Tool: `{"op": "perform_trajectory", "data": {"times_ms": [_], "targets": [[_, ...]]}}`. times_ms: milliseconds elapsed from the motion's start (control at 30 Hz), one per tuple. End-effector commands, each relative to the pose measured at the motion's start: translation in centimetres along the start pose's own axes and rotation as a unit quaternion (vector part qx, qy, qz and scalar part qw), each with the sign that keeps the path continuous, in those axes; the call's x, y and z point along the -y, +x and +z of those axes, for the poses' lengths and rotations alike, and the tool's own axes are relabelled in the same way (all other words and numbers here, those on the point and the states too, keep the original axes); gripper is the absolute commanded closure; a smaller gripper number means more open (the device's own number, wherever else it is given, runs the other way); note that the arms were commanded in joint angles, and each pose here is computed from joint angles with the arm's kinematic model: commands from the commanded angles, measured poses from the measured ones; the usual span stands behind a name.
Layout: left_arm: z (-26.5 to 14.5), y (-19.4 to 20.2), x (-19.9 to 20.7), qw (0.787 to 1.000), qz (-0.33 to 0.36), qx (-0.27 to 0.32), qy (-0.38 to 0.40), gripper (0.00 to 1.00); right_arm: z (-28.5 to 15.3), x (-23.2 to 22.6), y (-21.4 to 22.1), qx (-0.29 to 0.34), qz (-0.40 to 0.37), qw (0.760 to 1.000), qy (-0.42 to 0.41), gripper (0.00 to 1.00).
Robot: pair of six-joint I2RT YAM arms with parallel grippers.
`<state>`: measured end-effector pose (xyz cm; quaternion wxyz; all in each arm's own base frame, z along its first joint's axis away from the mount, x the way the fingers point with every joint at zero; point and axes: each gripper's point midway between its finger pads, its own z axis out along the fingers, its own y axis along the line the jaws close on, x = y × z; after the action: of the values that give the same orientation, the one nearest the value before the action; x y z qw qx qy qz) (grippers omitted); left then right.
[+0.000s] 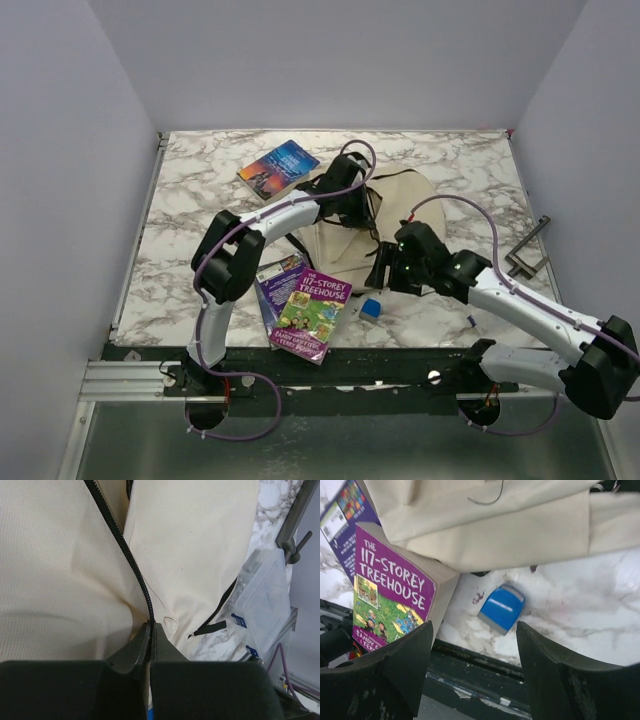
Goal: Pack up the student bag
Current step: Pick up the stationery from the center of the board.
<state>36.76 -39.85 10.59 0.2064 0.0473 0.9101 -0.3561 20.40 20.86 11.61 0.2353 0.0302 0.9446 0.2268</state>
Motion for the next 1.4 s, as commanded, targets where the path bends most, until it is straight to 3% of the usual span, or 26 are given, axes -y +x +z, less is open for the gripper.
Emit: {"op": "perform_trajectory", "data": {"times_ms": [0,400,900,1367], "targets": [[-0.2,3.0,1.5,0.996,-0.02,-0.074,0.04,1.0,0.5,2.8,3.2,0.02,0.072,0.992,0.104,0.28],[0.0,3.5,2.4,0.995,-0.012,-0.089,0.054,1.0,2.4,1.2,7.4,0.047,0.074,0.983,0.162,0.25],[0.0,3.4,2.9,0.995,-0.001,-0.087,0.055,1.0,5.4,0.3,6.7,0.061,0.038,0.978,0.193,0.27],[0.0,3.3,2.8,0.995,0.003,-0.088,0.051,1.0,6.6,2.6,8.1,0.054,0.026,0.974,0.217,0.5]]}}
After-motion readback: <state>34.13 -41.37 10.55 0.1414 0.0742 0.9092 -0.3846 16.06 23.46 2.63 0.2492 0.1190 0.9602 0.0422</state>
